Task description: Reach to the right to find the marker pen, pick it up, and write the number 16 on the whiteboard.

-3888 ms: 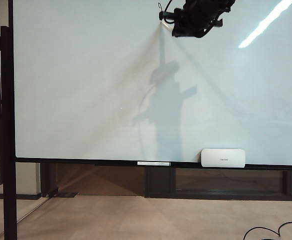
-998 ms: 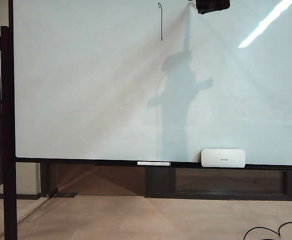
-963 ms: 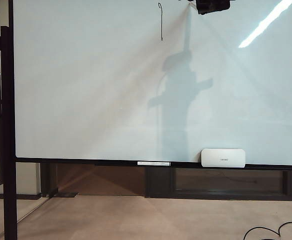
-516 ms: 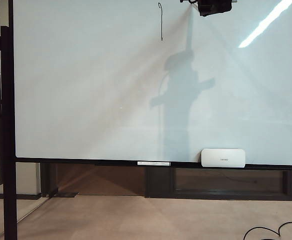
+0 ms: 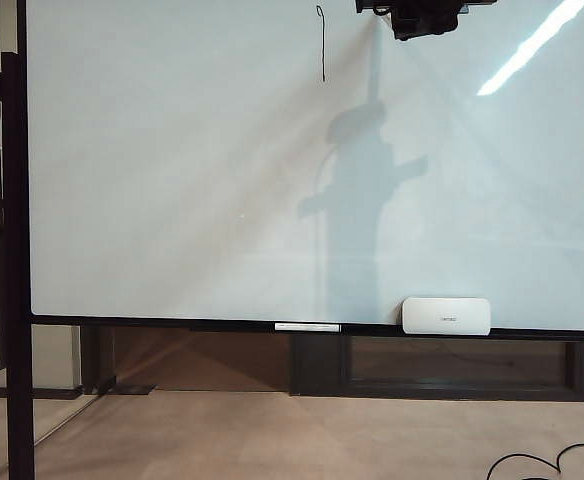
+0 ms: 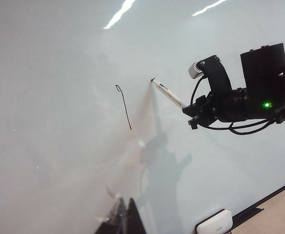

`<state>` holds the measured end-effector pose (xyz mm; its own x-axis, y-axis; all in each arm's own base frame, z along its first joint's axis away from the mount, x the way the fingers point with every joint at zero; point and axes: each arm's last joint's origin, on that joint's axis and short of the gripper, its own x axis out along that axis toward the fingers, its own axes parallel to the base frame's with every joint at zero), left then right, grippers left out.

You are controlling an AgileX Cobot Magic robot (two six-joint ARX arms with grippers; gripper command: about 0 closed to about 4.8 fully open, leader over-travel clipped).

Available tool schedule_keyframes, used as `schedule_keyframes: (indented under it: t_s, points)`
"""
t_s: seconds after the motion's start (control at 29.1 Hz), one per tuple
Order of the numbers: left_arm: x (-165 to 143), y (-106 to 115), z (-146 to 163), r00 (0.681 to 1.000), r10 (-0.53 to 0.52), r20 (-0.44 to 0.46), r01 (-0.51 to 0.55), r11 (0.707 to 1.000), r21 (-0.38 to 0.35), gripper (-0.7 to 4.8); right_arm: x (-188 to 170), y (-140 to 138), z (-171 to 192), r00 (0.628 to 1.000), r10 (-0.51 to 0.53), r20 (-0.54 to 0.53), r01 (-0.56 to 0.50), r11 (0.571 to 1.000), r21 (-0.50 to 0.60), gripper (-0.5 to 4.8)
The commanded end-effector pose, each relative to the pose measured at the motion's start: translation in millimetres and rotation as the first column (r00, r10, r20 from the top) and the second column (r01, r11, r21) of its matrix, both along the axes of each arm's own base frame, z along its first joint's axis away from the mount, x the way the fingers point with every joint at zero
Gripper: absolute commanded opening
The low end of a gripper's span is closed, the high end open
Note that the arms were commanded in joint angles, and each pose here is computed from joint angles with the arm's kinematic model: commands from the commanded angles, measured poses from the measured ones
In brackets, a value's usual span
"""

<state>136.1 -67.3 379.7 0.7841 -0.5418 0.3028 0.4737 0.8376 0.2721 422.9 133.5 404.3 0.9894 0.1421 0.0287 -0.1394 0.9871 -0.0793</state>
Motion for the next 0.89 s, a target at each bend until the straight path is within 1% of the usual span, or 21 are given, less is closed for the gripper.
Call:
schedule_keyframes:
  t_s: [0.03, 0.17, 0.28, 0.45, 0.58, 0.69, 0.89]
  points:
    - [-1.7, 0.8, 3.6, 1.000, 0.001, 0.022, -0.001, 1.000, -0.008, -0.06, -1.6, 0.2, 6.1, 0.999, 0.033, 0.035, -0.034, 0.999, 0.008, -0.02]
    - [-1.7, 0.8, 3.6, 1.000, 0.003, 0.025, -0.003, 1.000, -0.003, -0.05, -1.6, 0.7, 6.4, 0.998, 0.050, 0.039, -0.050, 0.999, 0.008, -0.02]
    - [-1.7, 0.8, 3.6, 0.999, 0.007, 0.032, -0.007, 1.000, 0.006, -0.05, -1.8, 1.5, 7.1, 0.995, 0.084, 0.047, -0.085, 0.996, 0.007, -0.02]
    - [-1.7, 0.8, 3.6, 0.999, 0.006, 0.031, -0.007, 1.000, 0.006, -0.05, -1.7, 1.7, 7.2, 0.994, 0.097, 0.049, -0.097, 0.995, 0.006, -0.02]
    - [-1.7, 0.8, 3.5, 1.000, 0.006, 0.031, -0.007, 1.000, 0.006, -0.06, -1.7, 1.7, 7.2, 0.994, 0.096, 0.048, -0.096, 0.995, 0.006, -0.02]
    - [-1.7, 0.8, 3.5, 1.000, 0.006, 0.031, -0.007, 1.000, 0.006, -0.06, -1.7, 1.0, 7.2, 0.996, 0.073, 0.047, -0.074, 0.997, 0.008, -0.02]
    - [-1.6, 0.7, 3.2, 1.000, 0.007, 0.028, -0.007, 1.000, 0.008, -0.06, -1.8, 0.7, 7.3, 0.997, 0.059, 0.045, -0.059, 0.998, 0.012, -0.02]
